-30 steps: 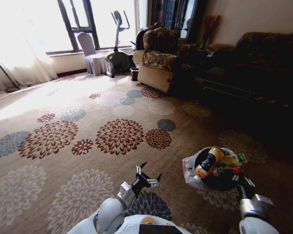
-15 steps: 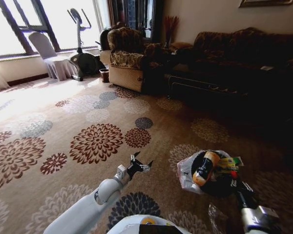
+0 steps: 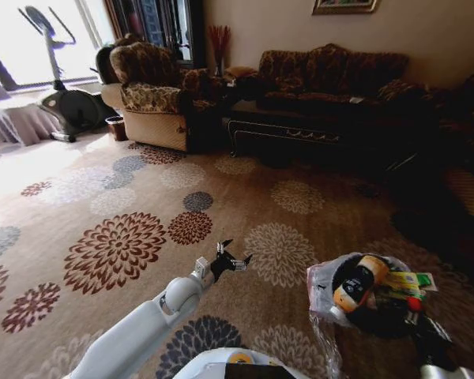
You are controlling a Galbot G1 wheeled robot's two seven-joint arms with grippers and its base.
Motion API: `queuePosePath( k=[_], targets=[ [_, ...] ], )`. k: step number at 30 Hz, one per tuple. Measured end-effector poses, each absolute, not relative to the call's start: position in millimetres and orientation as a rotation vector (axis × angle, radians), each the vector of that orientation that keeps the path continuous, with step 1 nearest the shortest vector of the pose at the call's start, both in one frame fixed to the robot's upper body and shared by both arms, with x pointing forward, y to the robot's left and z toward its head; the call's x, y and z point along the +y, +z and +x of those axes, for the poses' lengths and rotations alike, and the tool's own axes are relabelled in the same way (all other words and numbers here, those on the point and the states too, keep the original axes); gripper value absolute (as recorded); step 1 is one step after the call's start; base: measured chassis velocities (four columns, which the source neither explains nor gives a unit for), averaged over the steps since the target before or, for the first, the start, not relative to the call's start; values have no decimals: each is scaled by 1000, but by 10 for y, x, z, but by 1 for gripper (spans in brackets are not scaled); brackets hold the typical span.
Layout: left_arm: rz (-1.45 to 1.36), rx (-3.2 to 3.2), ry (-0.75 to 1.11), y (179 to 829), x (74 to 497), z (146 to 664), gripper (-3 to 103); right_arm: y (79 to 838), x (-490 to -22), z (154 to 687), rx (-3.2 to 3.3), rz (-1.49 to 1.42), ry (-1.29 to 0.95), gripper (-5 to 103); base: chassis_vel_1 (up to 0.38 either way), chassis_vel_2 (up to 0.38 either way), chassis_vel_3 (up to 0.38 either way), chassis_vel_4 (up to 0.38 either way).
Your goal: Pick up the trash from the ground and place it into the trash bin.
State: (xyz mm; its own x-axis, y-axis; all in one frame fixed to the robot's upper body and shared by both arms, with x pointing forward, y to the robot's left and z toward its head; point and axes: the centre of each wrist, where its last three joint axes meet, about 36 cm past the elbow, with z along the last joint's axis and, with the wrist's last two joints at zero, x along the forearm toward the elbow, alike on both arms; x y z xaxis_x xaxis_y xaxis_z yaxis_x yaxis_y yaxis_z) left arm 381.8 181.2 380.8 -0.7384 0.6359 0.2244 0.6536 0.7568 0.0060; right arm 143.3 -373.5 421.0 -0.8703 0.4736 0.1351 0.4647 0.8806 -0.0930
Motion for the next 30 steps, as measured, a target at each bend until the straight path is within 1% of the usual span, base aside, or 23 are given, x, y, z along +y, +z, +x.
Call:
queuePosePath(
  k=[7, 9, 11, 13, 15, 19, 22, 23, 25, 26, 30],
  targets=[
    [-1088, -2718, -128, 3703, 1805, 3838, 100, 4115, -3891, 1376, -2870, -793, 103, 2, -124, -128, -120, -132],
    [-1186, -2676, -114, 3631, 1806, 3856, 100, 4055, -3928, 1432, -2879, -812, 90, 2, -111, -116, -126, -116],
    [-1216, -2662, -114, 3615, 1809, 3865, 100, 4041, -3929, 1444, -2880, -813, 88, 2, -100, -116, -126, -122],
    [-1312, -2610, -114, 3516, 1781, 3924, 100, 3989, -3874, 1530, -2892, -796, 77, 2, -125, -114, -112, -121],
    [-1321, -2599, -109, 3457, 1744, 3941, 100, 3977, -3839, 1569, -2899, -781, 72, 2, -131, -140, -127, -135],
    [-1302, -2562, -114, 3211, 1580, 3948, 100, 3968, -3720, 1697, -2924, -731, 77, 2, -141, -130, -135, -132],
    [-1269, -2524, -131, 2947, 1369, 3877, 100, 3974, -3670, 1764, -2934, -718, 78, 2, -125, -114, -131, -125],
    [-1269, -2524, -131, 2947, 1369, 3877, 100, 3974, -3670, 1764, -2934, -718, 78, 2, -123, -108, -128, -114],
    [-1235, -2506, -132, 2764, 1175, 3801, 100, 3968, -3684, 1758, -2929, -724, 82, 2, -110, -109, -113, -132],
    [-1235, -2506, -132, 2764, 1175, 3801, 100, 3968, -3684, 1758, -2929, -724, 82, 2, -115, -96, -113, -132],
    [-1231, -2452, -186, 2564, 961, 3729, 100, 3943, -3835, 1639, -2894, -805, 92, 2, -91, -86, -100, -91]
  ],
)
